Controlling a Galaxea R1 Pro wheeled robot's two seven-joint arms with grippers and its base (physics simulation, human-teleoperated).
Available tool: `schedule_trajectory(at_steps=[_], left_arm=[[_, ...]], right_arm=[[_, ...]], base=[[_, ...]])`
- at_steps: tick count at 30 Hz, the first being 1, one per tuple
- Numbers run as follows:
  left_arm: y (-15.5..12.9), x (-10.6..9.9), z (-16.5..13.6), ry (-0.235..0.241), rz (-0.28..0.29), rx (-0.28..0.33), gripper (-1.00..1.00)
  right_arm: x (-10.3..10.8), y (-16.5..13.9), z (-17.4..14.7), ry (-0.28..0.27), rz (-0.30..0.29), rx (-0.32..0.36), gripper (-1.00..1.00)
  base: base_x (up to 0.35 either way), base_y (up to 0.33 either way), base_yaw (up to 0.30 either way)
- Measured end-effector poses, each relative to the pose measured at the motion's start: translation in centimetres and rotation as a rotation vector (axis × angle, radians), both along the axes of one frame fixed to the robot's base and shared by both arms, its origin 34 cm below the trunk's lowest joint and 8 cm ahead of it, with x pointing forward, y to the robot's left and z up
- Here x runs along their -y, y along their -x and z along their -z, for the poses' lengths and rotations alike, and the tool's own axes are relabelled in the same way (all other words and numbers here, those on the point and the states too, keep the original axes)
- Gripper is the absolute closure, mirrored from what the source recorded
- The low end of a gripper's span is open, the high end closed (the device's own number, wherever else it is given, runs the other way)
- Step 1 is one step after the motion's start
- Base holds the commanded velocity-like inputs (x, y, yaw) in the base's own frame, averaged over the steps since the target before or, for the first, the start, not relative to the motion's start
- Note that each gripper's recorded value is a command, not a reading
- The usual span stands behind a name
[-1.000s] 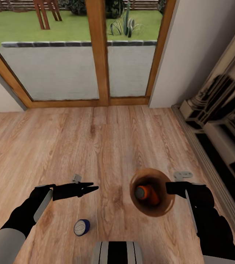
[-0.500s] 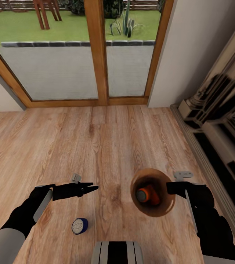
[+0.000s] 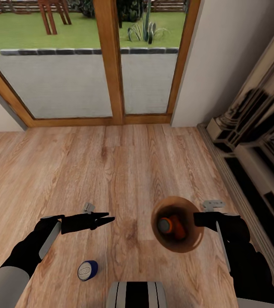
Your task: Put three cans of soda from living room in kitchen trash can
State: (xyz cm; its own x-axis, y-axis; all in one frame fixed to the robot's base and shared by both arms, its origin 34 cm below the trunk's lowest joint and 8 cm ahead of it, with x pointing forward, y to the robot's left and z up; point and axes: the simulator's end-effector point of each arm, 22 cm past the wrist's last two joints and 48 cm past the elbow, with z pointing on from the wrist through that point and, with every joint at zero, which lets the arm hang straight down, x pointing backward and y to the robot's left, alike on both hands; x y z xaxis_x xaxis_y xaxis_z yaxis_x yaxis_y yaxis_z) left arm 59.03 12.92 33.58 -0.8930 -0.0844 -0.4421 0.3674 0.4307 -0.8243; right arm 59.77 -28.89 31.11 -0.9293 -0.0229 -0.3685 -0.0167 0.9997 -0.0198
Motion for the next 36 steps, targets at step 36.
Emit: schedule_trajectory(at_steps=[36], left_arm=[[1.0,-2.5,1.6,-0.005,-0.04,-0.045,-1.0]], right_arm=[[-1.5,-0.2,-0.1,-0.071,0.011,0.009,1.0]], base=[[0.0,0.0,0.0]])
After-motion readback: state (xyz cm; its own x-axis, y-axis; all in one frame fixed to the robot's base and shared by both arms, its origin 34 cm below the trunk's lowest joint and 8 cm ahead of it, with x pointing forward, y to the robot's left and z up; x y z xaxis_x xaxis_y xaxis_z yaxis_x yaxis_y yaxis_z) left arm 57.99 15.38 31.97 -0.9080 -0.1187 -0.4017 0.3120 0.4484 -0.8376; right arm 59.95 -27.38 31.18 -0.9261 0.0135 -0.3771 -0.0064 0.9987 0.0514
